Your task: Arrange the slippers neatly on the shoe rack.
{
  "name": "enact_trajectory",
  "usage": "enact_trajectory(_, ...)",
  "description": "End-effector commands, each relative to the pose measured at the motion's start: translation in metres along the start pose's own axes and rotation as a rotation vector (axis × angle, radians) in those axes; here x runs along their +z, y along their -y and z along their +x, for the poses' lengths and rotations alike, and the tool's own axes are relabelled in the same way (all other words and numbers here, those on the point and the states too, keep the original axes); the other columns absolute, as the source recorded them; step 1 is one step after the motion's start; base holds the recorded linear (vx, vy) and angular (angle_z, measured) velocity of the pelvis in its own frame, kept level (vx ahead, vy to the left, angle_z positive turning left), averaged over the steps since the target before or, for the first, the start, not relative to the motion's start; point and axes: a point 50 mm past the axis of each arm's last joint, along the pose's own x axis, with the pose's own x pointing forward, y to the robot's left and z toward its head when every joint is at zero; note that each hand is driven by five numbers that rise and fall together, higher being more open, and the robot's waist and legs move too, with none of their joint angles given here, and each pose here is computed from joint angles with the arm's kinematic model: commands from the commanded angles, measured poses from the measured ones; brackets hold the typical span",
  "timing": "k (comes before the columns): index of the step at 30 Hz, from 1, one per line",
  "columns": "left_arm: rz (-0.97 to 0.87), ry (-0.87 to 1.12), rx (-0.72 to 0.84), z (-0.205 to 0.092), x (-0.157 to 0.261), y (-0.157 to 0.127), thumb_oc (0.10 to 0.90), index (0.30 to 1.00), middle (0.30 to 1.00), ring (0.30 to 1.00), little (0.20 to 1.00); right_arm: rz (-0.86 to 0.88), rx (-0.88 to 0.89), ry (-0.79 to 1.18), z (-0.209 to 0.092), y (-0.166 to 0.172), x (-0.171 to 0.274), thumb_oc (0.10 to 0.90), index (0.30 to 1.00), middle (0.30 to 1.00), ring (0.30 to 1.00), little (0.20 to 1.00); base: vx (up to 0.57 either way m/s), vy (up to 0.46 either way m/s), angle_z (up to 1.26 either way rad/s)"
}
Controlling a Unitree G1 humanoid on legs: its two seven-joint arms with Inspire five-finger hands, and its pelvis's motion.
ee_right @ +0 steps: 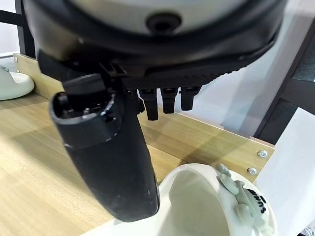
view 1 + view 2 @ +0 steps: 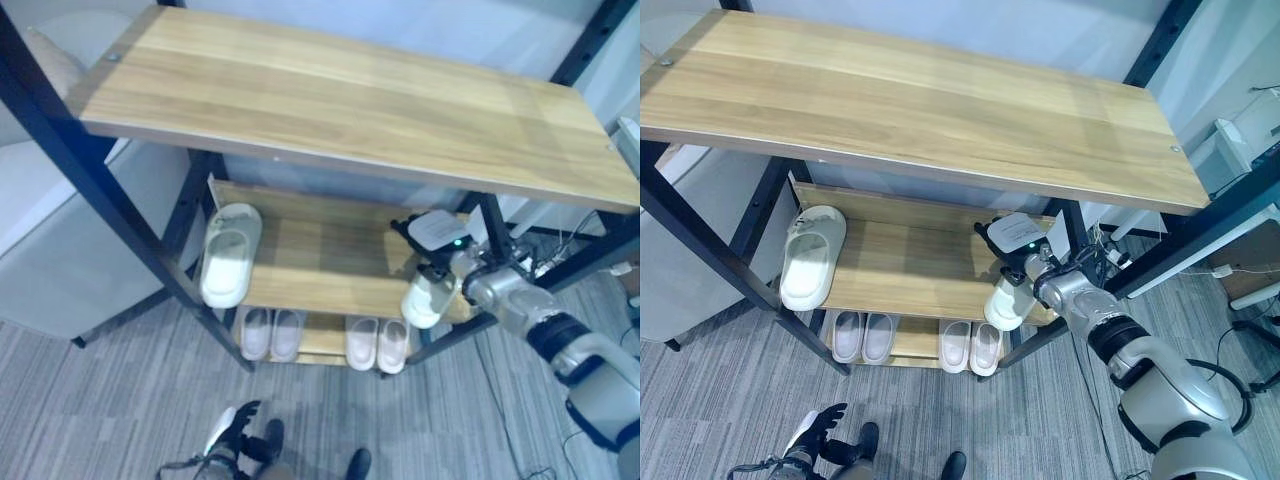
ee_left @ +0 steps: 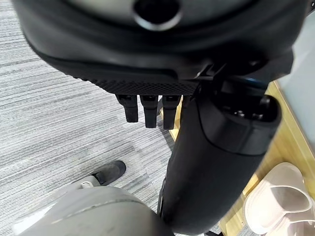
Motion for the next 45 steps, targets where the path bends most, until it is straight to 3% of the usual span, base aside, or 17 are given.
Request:
enact_trajectory(1,0.02,0.022,-0.095,-0.002,0.009,0.031,0.8,0.9,0.9,0.9,0.9,-0.126,-0.16,-0.186,0.002,0.066,-0.053,0.8,0.9,0.9,0.9,0.9,0.0,0.0,0.0)
enact_trajectory(20,0.013,0.037,-0.1,0.001,0.015,0.029,0.8,0.9,0.9,0.9,0.9,-0.157,-0.347,-0.174,-0.02,0.119,-0.064,0.8,0.9,0.9,0.9,0.9,0.0,0.001,0.01)
enact_trajectory(45,0.017,0.023,-0.104,0.001,0.013,0.027,0.8,0.9,0.9,0.9,0.9,0.028,-0.297,-0.169,-0.02,0.082,-0.052,0.8,0.9,0.9,0.9,0.9,0.0,0.001,-0.01)
